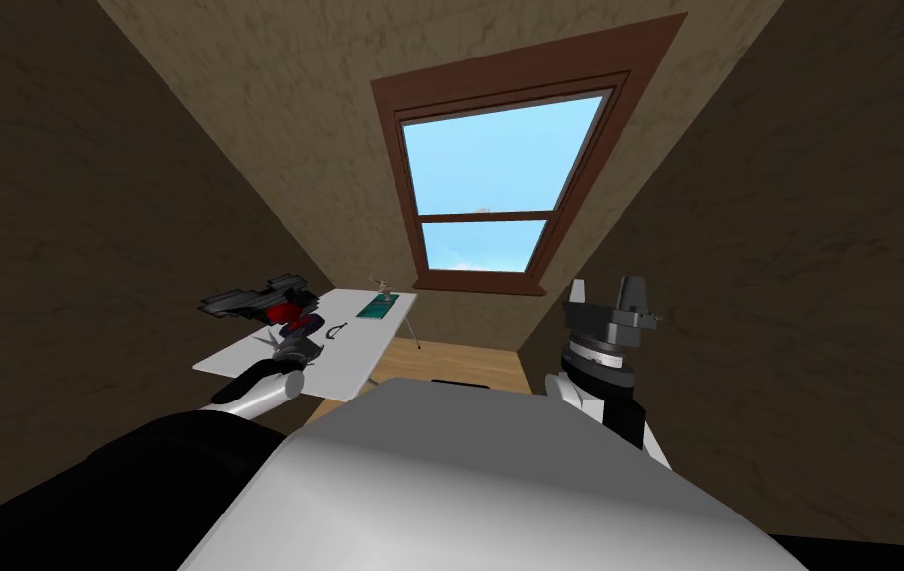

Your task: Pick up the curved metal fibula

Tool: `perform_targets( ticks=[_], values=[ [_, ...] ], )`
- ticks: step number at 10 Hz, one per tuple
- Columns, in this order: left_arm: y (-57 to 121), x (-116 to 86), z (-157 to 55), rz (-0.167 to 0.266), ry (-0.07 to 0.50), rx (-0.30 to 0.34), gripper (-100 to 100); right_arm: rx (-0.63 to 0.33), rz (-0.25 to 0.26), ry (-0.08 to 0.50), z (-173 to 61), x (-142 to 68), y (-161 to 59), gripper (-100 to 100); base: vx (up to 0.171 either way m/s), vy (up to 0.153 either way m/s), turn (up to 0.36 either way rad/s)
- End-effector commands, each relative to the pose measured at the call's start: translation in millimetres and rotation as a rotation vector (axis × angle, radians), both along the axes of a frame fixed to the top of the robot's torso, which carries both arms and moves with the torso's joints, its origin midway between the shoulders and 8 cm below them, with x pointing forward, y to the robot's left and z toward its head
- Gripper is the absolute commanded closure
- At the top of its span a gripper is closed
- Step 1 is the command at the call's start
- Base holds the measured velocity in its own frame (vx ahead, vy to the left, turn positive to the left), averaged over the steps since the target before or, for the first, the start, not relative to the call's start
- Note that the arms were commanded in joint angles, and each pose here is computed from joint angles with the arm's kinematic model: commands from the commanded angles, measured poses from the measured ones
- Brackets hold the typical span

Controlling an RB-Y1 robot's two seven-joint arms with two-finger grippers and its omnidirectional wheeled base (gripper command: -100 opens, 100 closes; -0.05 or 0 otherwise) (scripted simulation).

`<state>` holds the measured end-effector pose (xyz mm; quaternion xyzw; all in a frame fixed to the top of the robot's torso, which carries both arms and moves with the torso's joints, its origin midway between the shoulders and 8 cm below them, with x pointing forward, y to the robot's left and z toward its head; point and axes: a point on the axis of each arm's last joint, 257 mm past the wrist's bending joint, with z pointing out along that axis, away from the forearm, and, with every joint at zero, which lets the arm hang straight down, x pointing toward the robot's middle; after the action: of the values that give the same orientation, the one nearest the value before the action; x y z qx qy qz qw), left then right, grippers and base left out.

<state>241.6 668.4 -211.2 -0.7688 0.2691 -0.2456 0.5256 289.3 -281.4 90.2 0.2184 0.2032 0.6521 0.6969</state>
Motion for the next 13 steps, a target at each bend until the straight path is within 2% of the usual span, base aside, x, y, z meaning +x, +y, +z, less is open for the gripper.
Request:
perform_targets(
  ticks=[1,2,4,5,6,7,9,10,13],
  values=[
    [20.2,-24,-14,0.052,0.045,-0.046,-100,0.0,0.0,0.0,0,0,0,0,0.21,-0.064,0.011],
    [19.6,-26,-18,0.056,0.057,-0.057,-100,0.0,0.0,0.0,0,0,0,0,0.161,-0.039,0.013],
    [41.8,-59,-30,0.117,0.112,-0.112,-100,0.0,0.0,0.0,0,0,0,0,0.203,-0.021,0.009],
    [41.5,-61,-34,0.122,0.123,-0.123,-100,0.0,0.0,0.0,0,0,0,0,0.174,-0.01,0.01],
    [50.3,-78,-41,0.152,0.154,-0.155,-100,0.0,0.0,0.0,0,0,0,0,0.155,-0.024,0.004],
    [50.3,-78,-41,0.152,0.154,-0.155,-100,0.0,0.0,0.0,0,0,0,0,0.131,-0.009,0.012],
    [64.3,-111,-53,0.207,0.21,-0.214,-100,0.0,0.0,0.0,0,0,0,0,0.167,0.009,0.015],
    [64.2,-111,-53,0.207,0.211,-0.214,-100,0.0,0.0,0.0,0,0,0,0,0.17,0.018,0.007],
    [76.1,-154,-69,0.274,0.282,-0.294,-100,0.0,0.0,0.0,0,0,0,0,0.219,0.017,0.013]
  ],
)
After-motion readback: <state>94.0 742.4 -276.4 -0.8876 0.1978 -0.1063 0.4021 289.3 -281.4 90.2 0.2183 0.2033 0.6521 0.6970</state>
